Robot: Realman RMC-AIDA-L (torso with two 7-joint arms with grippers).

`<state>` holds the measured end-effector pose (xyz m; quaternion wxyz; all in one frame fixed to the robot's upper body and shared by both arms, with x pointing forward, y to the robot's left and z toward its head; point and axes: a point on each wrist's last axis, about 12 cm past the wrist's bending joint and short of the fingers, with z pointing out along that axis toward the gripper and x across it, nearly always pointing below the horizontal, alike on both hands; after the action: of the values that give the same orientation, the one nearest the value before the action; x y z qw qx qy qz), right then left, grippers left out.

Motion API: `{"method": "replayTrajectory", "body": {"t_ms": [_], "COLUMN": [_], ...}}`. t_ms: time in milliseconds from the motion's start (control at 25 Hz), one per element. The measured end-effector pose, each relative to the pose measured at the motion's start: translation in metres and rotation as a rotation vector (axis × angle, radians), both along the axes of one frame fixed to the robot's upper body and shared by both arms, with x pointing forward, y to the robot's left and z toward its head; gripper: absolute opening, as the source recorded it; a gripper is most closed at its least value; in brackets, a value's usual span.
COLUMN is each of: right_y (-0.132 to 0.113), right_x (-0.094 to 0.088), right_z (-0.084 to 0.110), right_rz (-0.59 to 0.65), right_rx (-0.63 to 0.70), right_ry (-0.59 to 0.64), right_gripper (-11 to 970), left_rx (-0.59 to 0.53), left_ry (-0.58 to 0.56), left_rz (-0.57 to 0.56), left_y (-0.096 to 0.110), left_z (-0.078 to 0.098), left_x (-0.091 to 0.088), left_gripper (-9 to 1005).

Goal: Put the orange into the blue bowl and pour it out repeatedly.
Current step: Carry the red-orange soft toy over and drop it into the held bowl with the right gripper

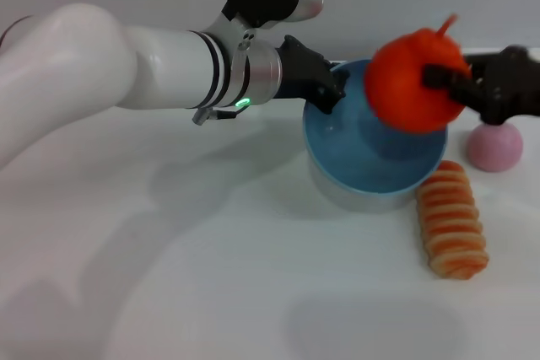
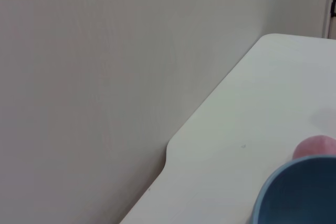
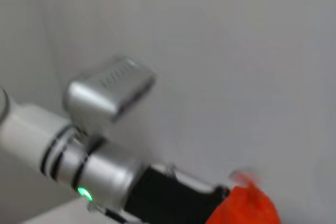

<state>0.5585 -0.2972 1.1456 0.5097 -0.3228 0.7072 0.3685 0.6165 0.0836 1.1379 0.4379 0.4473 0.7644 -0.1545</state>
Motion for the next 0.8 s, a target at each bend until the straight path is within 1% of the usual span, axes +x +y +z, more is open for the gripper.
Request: {"method": "replayTrajectory", "body": {"t_ms": [80, 120, 200, 280, 520, 600, 720, 760, 800], "right_y": [0.004, 0.008, 0.009, 0.010, 0.007, 0.002, -0.016, -0.024, -0.031], "right_x": [0.004, 0.009, 0.011, 0.013, 0.014, 0.013, 0.009, 0.004, 0.000], "right_z": [-0.007, -0.012, -0.014, -0.015, -0.014, -0.012, -0.009, -0.010, -0.011], "right_rz": [0.001, -0.010, -0.020, -0.028, -0.051, -0.078, -0.165, -0.195, -0.219], "right_rx": [-0.012, -0.012, -0.012, -0.013, 0.001, 0.017, 0.084, 0.099, 0.108], "right_ry": [0.044, 0.085, 0.095, 0.099, 0.097, 0.088, 0.054, 0.036, 0.009], "right_gripper": [36, 68, 133, 197, 327, 371, 436, 456, 476], "left_rx": [-0.006, -0.009, -0.011, -0.011, -0.014, -0.017, -0.018, -0.016, -0.006], "left_ry": [-0.006, -0.011, -0.019, -0.021, -0.018, -0.026, -0.057, -0.080, -0.139], "left_rz": [0.000, -0.001, -0.004, -0.007, 0.010, 0.022, 0.036, 0.040, 0.048], "left_y": [-0.001, -0.003, -0.005, -0.006, -0.002, 0.000, 0.001, 0.001, 0.003], "left_z": [0.001, 0.002, 0.002, 0.002, 0.000, -0.001, 0.000, 0.001, 0.002], "left_x": [0.000, -0.001, -0.001, -0.002, -0.001, 0.000, 0.003, 0.005, 0.007], "left_gripper": [-1, -1, -1, -1, 0, 0, -1, -1, -1]}}
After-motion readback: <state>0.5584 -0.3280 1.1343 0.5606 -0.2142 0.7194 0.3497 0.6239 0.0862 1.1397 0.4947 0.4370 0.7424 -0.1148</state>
